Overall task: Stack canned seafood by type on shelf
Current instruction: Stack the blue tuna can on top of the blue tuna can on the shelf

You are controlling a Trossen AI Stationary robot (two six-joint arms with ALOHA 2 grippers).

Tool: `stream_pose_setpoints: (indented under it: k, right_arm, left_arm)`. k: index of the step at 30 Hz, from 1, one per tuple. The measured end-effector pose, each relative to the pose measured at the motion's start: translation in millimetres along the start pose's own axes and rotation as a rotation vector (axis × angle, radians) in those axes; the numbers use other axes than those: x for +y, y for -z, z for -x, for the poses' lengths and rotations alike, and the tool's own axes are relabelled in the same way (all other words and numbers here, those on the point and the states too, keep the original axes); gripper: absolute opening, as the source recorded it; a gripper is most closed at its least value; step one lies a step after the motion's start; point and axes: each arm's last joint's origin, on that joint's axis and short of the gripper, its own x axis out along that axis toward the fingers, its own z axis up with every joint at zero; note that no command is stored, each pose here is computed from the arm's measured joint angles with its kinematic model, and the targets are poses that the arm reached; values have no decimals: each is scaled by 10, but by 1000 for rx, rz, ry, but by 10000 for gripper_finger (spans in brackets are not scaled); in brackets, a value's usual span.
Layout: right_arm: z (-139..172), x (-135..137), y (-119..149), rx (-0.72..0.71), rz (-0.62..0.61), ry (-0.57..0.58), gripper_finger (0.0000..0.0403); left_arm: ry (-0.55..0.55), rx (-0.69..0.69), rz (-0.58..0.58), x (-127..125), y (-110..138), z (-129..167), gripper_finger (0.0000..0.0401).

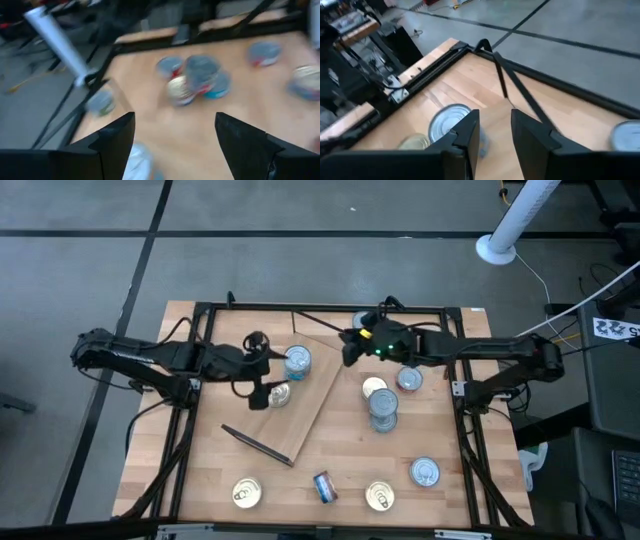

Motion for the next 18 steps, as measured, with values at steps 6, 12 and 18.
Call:
stream_pose_setpoints:
  k: [6,12,18]
  right_arm:
    - [309,-43,-33,40,100,-8,113]
    - [540,-143,-77,64,116,5,113]
    - [643,-194,-99,64,170,21,113]
  left_arm:
    - [166,-215,21,-205,-209,19,271]
    - [244,-386,39,-398,-364,-142,271]
    - [362,-426,23,-579,-538,-457,271]
